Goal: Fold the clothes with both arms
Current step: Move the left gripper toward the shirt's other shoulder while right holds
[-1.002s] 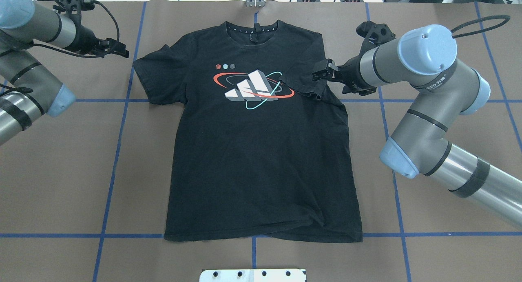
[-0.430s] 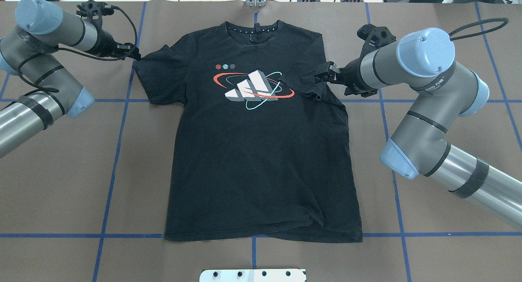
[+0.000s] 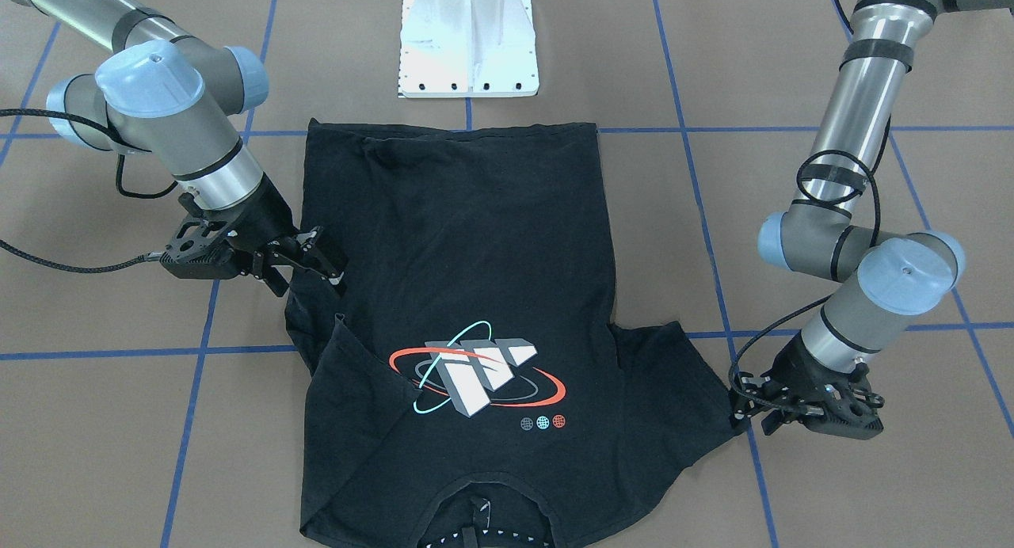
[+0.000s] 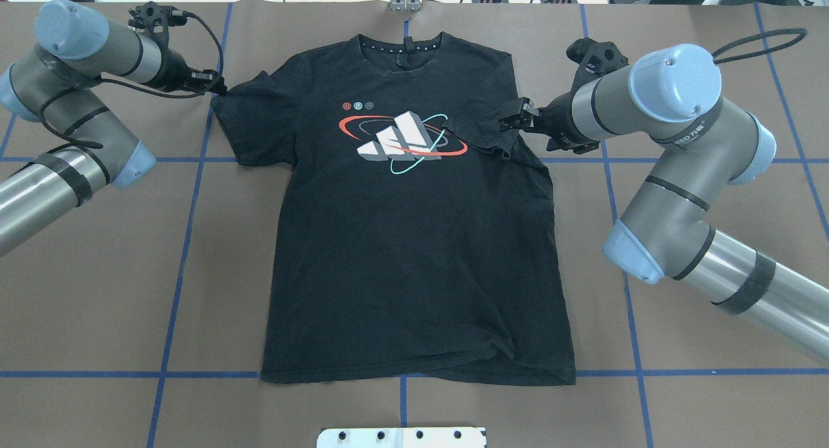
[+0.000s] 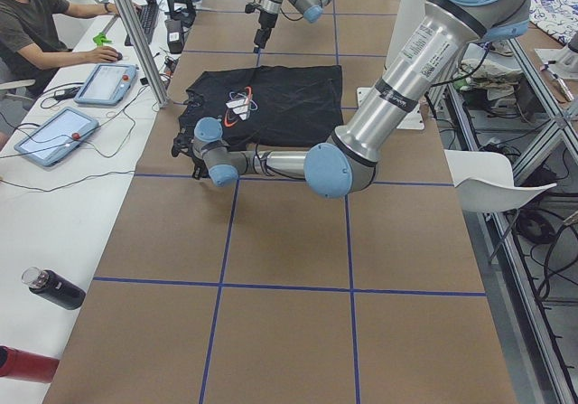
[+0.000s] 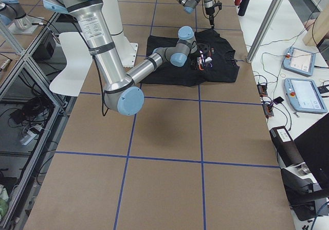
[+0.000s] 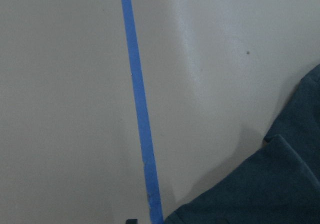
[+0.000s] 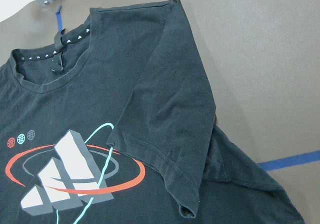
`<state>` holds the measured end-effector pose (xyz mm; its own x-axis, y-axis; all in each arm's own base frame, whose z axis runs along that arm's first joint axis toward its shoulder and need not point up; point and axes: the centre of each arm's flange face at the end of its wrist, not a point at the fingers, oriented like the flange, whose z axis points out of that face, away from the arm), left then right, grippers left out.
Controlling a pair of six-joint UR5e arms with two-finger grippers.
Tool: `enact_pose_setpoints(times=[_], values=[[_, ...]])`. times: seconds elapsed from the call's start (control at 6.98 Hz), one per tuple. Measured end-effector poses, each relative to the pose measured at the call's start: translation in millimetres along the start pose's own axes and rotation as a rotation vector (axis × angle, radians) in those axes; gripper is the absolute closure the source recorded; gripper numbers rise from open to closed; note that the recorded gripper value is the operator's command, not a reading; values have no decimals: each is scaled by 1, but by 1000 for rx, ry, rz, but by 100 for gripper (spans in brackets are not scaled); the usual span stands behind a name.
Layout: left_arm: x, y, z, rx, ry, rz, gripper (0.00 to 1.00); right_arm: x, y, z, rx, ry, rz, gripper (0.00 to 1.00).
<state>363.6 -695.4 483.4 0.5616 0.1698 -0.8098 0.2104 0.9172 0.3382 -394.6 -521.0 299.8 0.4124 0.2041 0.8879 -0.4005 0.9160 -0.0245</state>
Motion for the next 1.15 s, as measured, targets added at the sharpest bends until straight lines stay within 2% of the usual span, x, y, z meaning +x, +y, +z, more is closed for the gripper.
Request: enact_pose_setpoints(times=[0.29, 0.72, 1.15], values=[[1, 4, 3, -4, -1, 3, 55, -1, 0, 0, 0, -1, 2, 2], [-3, 8, 5, -8, -6, 1, 56, -2, 1, 0, 0, -4, 7, 2], [-3, 8, 5, -9, -8, 1, 82, -2, 0, -1, 0, -5, 7, 2]])
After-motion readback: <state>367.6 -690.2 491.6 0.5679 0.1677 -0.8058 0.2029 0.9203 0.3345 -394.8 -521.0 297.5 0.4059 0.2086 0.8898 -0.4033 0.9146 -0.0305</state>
